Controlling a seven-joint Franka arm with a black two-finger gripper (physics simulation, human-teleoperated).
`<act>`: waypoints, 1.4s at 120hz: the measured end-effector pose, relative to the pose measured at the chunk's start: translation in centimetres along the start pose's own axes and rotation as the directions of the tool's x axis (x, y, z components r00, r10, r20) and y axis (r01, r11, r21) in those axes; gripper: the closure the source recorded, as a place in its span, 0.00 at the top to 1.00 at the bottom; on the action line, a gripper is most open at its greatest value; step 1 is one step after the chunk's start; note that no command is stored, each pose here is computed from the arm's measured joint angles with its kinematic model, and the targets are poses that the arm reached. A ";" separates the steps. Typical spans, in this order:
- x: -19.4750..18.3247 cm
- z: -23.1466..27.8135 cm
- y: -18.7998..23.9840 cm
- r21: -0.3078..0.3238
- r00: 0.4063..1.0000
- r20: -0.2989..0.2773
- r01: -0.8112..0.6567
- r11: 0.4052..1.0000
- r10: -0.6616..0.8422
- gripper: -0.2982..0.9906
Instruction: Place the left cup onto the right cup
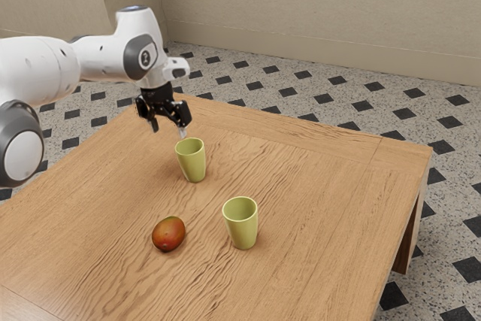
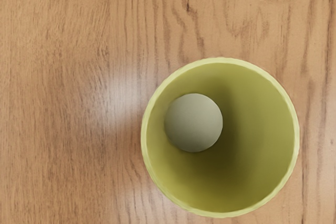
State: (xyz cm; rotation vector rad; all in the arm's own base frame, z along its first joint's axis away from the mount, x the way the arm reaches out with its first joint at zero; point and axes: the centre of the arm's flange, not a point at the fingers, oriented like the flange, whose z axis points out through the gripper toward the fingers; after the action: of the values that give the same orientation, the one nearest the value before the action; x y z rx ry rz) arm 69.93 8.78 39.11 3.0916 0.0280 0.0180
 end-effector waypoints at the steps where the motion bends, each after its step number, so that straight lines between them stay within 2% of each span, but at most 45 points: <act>1: 0.1 -0.1 0.4 -0.002 1.000 -0.003 -0.005 1.000 0.005 0.76; 10: 1.2 -0.3 3.0 -0.016 0.999 -0.028 -0.044 0.999 0.043 0.75; 24: 3.0 1.1 4.3 -0.014 0.997 -0.040 -0.062 0.998 0.062 0.75; 51: 3.9 5.6 4.2 -0.020 0.999 0.005 -0.052 0.998 0.052 0.76; 76: 4.0 6.1 5.2 -0.038 0.998 0.007 -0.056 0.998 0.056 0.76; 104: 3.3 7.5 4.9 -0.043 0.998 0.036 -0.042 0.998 0.043 0.74; 116: 3.2 7.6 4.9 -0.043 0.999 0.039 -0.035 0.998 0.037 0.66; 131: 2.9 7.9 4.8 -0.043 0.998 0.050 -0.024 0.999 0.026 0.44; 141: 2.8 8.1 4.7 -0.042 0.998 0.053 -0.016 0.999 0.018 0.33; 168: 2.6 8.1 4.4 -0.037 0.998 0.058 0.002 0.999 0.000 0.20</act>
State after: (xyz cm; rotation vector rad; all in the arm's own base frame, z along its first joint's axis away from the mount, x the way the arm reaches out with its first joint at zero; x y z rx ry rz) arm 72.73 4.02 31.32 3.0530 0.0270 -0.0706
